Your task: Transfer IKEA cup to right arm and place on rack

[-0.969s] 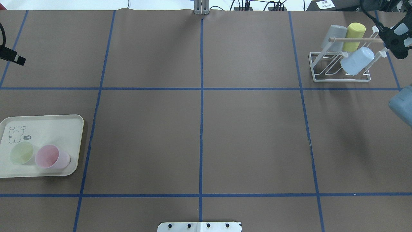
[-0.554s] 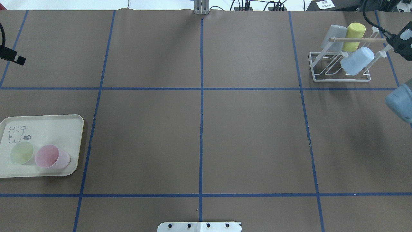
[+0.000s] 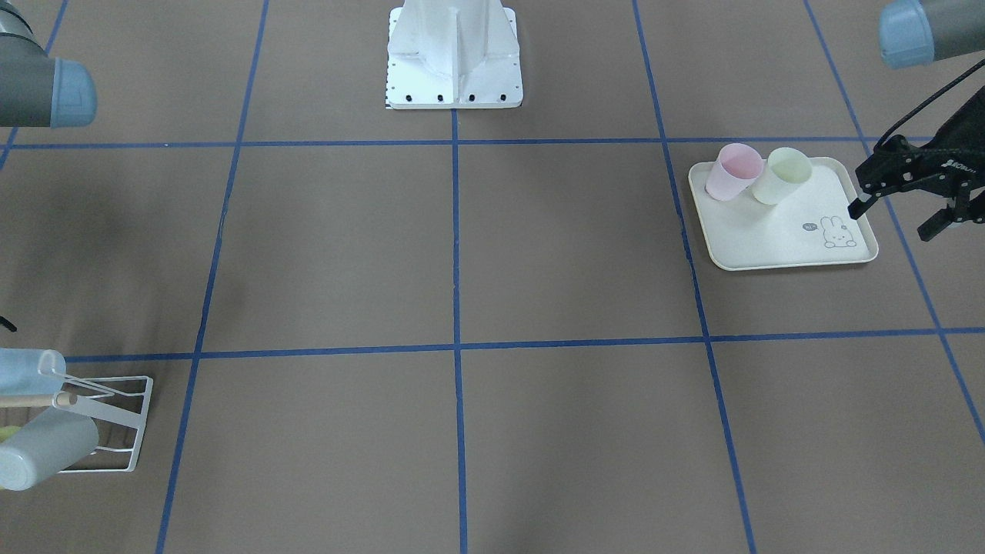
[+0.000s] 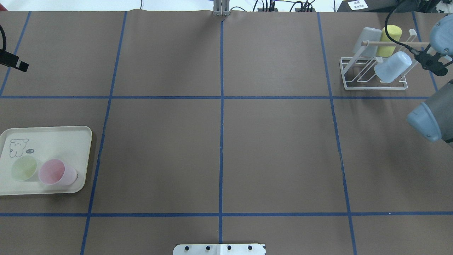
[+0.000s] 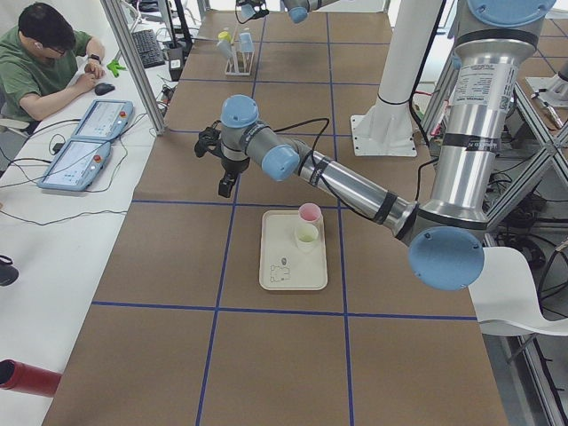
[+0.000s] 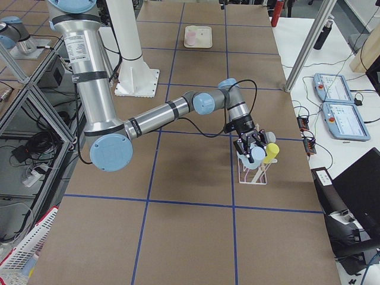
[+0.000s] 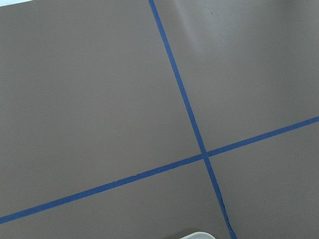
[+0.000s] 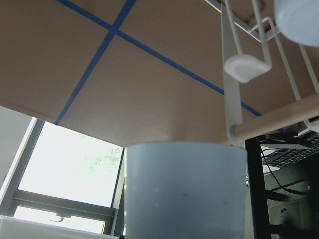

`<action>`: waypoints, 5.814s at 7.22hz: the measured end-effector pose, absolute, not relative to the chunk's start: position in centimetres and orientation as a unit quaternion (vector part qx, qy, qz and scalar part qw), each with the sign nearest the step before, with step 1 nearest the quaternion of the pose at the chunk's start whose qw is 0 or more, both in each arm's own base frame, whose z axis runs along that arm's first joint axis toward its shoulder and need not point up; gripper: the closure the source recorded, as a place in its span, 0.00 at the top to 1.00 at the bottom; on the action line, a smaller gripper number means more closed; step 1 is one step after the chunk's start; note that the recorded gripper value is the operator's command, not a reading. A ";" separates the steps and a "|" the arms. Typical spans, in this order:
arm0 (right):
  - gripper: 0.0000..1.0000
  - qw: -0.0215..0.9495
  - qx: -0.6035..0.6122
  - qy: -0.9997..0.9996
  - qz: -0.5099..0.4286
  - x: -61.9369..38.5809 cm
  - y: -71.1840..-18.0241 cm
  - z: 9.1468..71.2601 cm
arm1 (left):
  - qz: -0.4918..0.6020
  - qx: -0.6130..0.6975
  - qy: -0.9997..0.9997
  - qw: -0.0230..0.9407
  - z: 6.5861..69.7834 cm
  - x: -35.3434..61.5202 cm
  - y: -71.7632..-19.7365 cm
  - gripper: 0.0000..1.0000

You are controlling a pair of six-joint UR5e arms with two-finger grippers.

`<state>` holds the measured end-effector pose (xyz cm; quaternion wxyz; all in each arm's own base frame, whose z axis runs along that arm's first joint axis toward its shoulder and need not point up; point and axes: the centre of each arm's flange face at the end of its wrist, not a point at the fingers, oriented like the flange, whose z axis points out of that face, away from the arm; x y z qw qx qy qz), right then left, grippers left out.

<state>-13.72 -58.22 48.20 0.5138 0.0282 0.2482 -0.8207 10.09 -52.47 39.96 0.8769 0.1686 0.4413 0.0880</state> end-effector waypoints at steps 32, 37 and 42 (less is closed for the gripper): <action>0.87 0.514 0.061 0.282 -0.808 -19.3 -58.3 49.0 | 0.080 0.159 0.444 0.878 40.2 10.6 -52.6 1.00; 0.87 0.507 0.060 0.285 -0.811 -18.7 -58.4 48.4 | 0.080 0.157 0.444 0.879 40.3 10.7 -52.7 1.00; 0.87 0.509 0.064 0.285 -0.810 -18.8 -58.4 48.2 | 0.081 0.156 0.444 0.879 40.3 10.8 -52.6 1.00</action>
